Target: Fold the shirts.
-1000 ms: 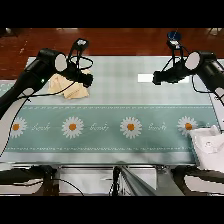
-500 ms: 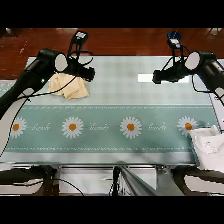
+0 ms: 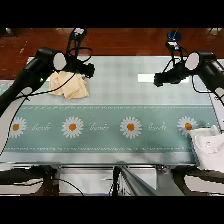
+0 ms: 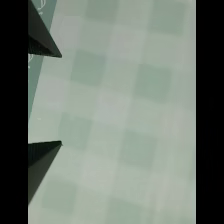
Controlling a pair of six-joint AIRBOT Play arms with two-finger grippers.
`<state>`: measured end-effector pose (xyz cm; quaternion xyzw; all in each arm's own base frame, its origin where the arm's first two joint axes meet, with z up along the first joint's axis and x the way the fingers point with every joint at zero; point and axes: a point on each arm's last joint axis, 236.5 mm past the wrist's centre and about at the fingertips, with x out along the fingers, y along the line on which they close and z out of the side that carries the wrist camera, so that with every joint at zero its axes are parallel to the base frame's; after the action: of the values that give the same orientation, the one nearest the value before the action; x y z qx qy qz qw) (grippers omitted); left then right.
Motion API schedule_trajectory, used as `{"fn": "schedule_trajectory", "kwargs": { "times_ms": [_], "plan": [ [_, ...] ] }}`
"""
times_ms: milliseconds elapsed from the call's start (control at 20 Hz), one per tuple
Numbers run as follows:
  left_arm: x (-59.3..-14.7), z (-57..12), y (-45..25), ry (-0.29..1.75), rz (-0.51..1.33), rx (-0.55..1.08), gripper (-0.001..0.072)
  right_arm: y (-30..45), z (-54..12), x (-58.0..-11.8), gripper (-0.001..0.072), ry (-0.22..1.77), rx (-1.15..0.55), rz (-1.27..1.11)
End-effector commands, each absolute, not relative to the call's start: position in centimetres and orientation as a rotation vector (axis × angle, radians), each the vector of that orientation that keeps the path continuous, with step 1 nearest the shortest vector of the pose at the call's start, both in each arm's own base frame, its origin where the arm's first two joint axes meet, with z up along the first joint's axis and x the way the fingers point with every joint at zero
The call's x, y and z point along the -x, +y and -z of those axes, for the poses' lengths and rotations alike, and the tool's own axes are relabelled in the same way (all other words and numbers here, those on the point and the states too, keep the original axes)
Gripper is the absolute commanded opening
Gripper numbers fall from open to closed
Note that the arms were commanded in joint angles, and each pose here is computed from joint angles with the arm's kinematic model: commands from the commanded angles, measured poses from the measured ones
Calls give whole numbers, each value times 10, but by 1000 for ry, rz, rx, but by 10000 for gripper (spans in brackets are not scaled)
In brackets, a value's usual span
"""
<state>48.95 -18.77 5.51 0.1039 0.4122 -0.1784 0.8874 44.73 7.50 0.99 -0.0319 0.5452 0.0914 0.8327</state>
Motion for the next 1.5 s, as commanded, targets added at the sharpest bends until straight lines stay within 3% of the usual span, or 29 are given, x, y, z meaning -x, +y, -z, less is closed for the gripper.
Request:
{"fn": "schedule_trajectory", "kwargs": {
  "times_ms": [0,100,200,400,850,1150,1200,1300,1350,1450],
  "plan": [
    [-511,-67,-139,823,253,-247,619,55,-5,-438,589,1205,159,-154],
    [-521,-64,-87,852,116,-107,620,47,-3,-436,589,1219,195,-134],
    [-528,-58,-36,867,-14,23,720,45,-3,-436,589,1220,204,-129],
    [-531,-31,18,916,-108,153,720,46,-3,-436,589,1220,197,-129],
    [-543,64,0,1040,31,135,720,46,-3,-436,588,1220,197,-129],
    [-556,68,-28,994,108,157,720,51,-3,-435,588,1223,156,-131],
    [-555,69,-32,996,113,154,675,51,-3,-435,588,1223,149,-126],
    [-552,75,-38,1017,125,150,239,51,-3,-435,588,1224,134,-115],
    [-550,77,-42,1028,132,147,59,51,-3,-435,588,1224,133,-114],
    [-547,75,-46,1037,142,144,35,51,-2,-433,588,1233,134,-114]
  ]
}}
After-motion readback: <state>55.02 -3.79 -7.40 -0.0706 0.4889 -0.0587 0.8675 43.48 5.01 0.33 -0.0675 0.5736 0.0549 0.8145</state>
